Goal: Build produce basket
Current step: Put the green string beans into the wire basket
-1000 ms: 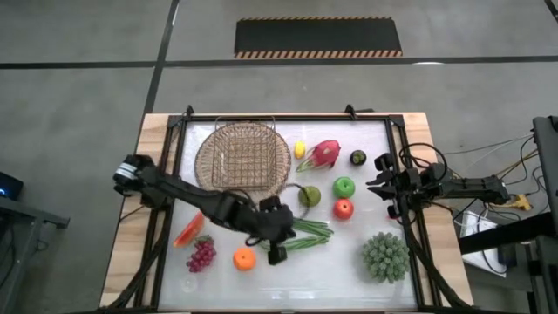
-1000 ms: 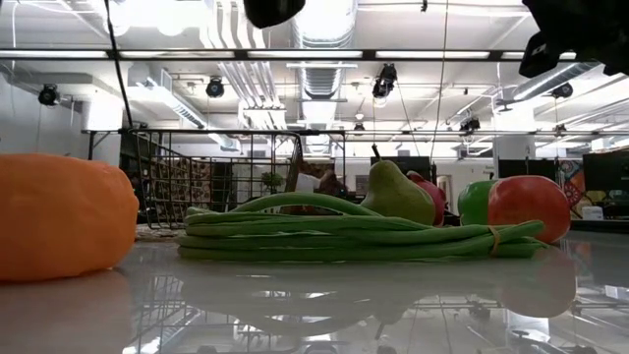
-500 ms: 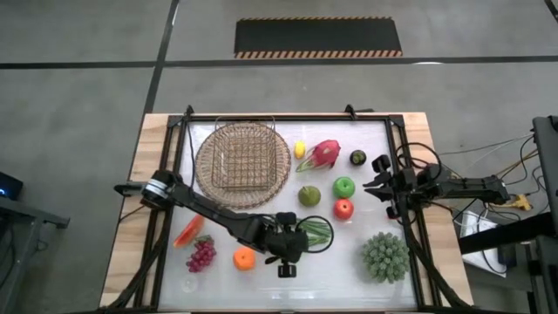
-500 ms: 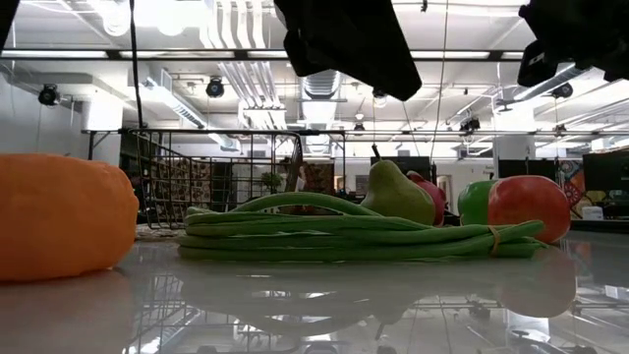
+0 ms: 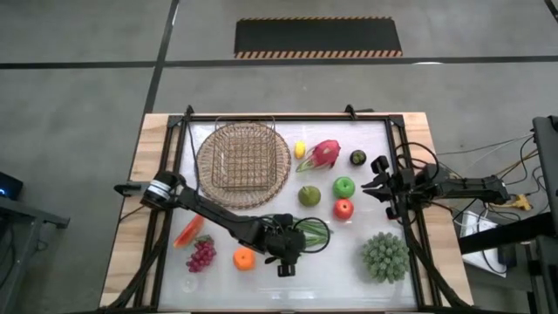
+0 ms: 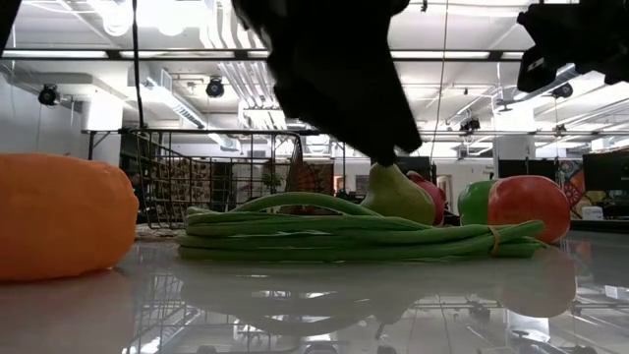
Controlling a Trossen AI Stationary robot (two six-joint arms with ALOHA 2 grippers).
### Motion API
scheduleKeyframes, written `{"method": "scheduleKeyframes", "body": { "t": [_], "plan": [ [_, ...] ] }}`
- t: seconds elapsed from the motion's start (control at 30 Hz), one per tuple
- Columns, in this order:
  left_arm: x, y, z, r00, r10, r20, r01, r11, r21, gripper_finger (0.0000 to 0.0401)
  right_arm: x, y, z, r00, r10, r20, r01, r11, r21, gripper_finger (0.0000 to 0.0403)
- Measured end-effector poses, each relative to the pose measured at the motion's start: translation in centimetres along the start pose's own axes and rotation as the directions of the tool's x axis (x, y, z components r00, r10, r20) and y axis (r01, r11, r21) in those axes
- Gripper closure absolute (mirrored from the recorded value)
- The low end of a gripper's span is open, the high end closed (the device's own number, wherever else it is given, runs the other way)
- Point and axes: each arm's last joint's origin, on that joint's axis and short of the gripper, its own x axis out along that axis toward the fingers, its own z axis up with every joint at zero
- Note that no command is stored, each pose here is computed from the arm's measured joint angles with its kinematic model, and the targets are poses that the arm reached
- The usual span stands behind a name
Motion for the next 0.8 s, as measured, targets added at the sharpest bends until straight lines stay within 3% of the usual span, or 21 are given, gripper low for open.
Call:
{"method": "scheduleKeyframes", "body": {
  "t": [0.13, 0.43, 0.53, 0.8],
  "plan": [
    [1.4, 0.3, -1.4, 0.999, 0.013, -0.052, -0.014, 1.0, -0.015, 0.0196, 0.0, 0.0, -0.1, 1.0, -0.001, -0.012, 0.001, 1.0, 0.002, 0.0365],
    [2.2, 0.4, -2.0, 0.999, -0.003, -0.05, 0.002, 1.0, -0.017, 0.0204, 0.0, 0.0, -0.1, 1.0, -0.001, -0.011, 0.001, 1.0, 0.001, 0.0365],
    [2.2, 0.4, -1.9, 0.999, 0.01, -0.036, -0.01, 1.0, -0.009, 0.0238, 0.0, 0.0, -0.1, 1.0, -0.001, -0.013, 0.001, 1.0, 0.001, 0.0365],
    [2.2, 0.5, -2.0, 0.998, 0.002, -0.056, -0.005, 0.999, -0.046, 0.0374, 0.0, 0.0, -0.2, 1.0, -0.001, -0.018, 0.001, 1.0, 0.002, 0.0365]
  ]
}}
